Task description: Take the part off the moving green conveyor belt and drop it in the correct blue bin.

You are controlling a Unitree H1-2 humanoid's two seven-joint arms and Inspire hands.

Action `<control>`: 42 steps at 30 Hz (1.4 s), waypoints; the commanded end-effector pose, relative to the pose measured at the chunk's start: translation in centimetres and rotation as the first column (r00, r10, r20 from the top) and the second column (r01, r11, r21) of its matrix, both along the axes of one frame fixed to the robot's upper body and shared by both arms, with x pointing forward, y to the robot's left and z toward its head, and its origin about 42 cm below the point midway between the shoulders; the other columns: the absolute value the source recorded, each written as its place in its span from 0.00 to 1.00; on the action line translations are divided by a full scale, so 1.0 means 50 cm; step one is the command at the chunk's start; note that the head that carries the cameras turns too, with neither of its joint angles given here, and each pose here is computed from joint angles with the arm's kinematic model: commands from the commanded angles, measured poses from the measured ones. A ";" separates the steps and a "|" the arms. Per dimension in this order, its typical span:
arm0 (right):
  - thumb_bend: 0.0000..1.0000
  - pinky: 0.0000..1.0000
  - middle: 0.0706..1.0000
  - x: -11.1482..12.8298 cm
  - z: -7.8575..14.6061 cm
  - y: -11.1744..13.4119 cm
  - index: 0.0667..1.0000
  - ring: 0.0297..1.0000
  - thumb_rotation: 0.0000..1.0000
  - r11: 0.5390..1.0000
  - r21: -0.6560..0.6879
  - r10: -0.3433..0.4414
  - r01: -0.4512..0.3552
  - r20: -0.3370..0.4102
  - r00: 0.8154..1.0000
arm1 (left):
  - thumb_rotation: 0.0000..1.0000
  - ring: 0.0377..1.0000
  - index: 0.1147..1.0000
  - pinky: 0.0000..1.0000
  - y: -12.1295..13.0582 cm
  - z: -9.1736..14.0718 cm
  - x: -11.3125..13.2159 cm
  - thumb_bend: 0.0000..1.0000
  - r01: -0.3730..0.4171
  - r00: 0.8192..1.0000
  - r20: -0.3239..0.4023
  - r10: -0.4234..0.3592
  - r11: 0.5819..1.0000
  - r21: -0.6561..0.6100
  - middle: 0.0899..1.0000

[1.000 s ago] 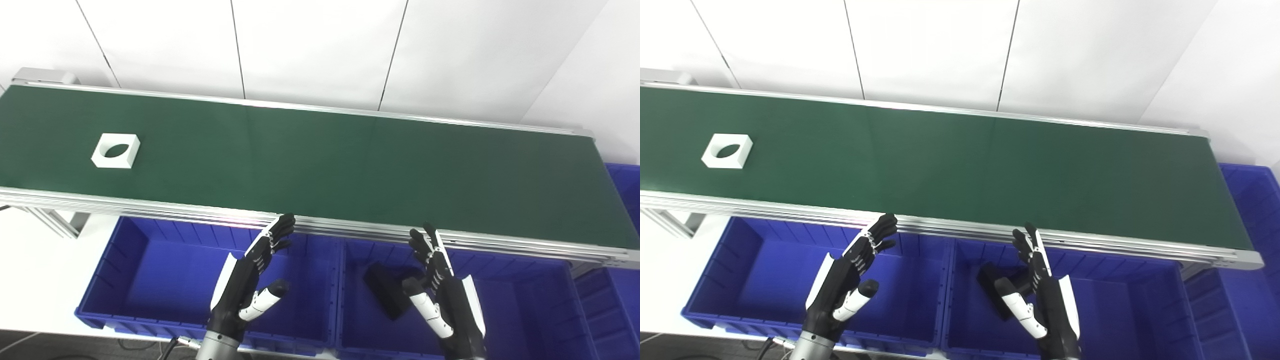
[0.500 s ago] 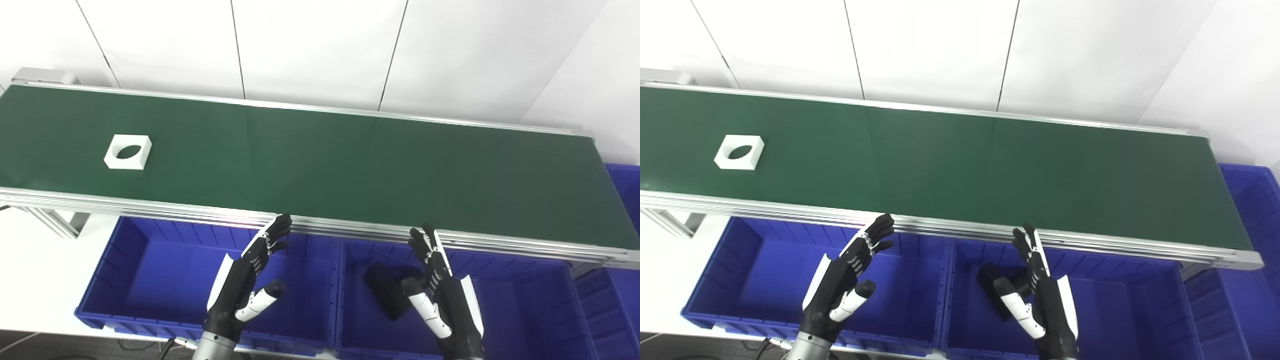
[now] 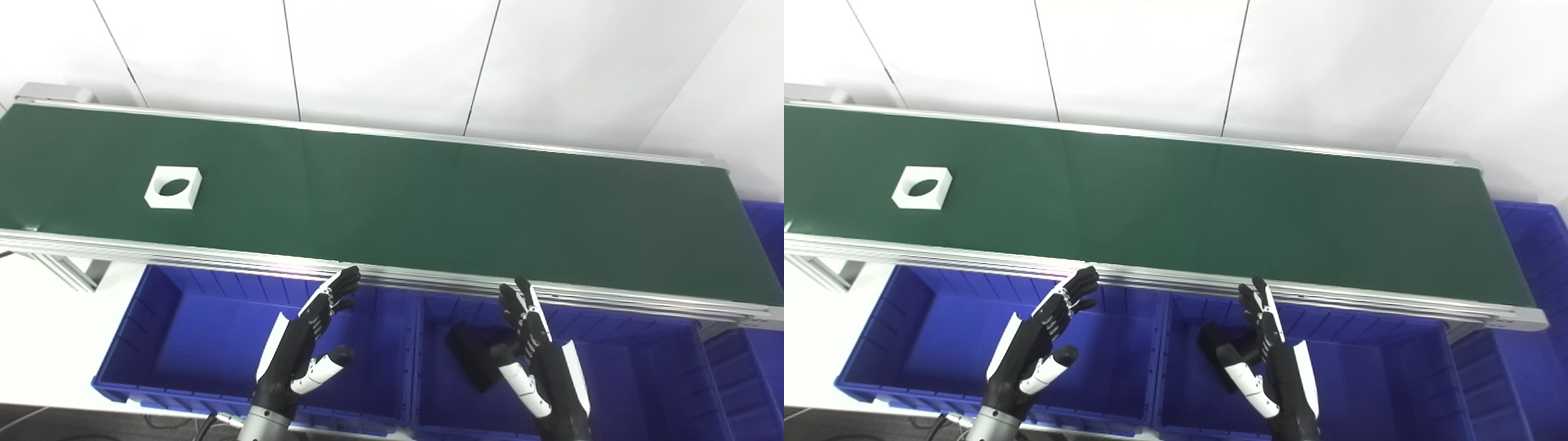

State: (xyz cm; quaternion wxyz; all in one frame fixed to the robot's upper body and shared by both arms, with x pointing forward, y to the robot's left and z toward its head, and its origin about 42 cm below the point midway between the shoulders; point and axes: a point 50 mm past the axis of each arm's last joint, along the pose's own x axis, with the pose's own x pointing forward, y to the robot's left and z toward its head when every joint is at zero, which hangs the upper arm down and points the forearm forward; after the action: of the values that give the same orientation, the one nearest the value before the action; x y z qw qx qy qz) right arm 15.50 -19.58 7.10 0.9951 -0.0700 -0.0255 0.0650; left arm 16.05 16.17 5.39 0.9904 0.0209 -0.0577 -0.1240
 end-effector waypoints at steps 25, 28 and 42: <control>0.70 0.90 0.92 0.011 0.023 0.028 0.97 0.90 0.69 1.000 -0.019 -0.005 0.007 0.095 0.995 | 0.85 0.90 0.89 0.87 0.022 0.011 0.020 0.77 -0.004 0.998 0.066 0.003 1.000 0.018 0.91; 0.69 0.91 0.92 0.011 0.023 0.029 0.97 0.91 0.70 1.000 -0.018 -0.005 0.007 0.096 0.995 | 0.84 0.90 0.89 0.87 0.023 0.010 0.020 0.78 -0.004 0.998 0.064 0.002 1.000 0.020 0.91; 0.70 0.89 0.93 0.029 0.006 0.008 0.99 0.91 0.68 0.999 -0.035 0.004 -0.001 0.085 0.996 | 0.65 0.91 0.92 0.85 0.019 0.082 0.068 0.80 -0.046 0.973 0.227 0.028 0.996 0.074 0.94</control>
State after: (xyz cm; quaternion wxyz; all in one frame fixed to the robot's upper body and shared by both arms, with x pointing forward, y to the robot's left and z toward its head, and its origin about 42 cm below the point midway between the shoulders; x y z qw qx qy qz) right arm 16.41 -18.91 6.54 0.9938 -0.0894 -0.0244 0.0612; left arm 18.21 17.43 7.45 0.9853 0.0698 -0.1088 -0.1114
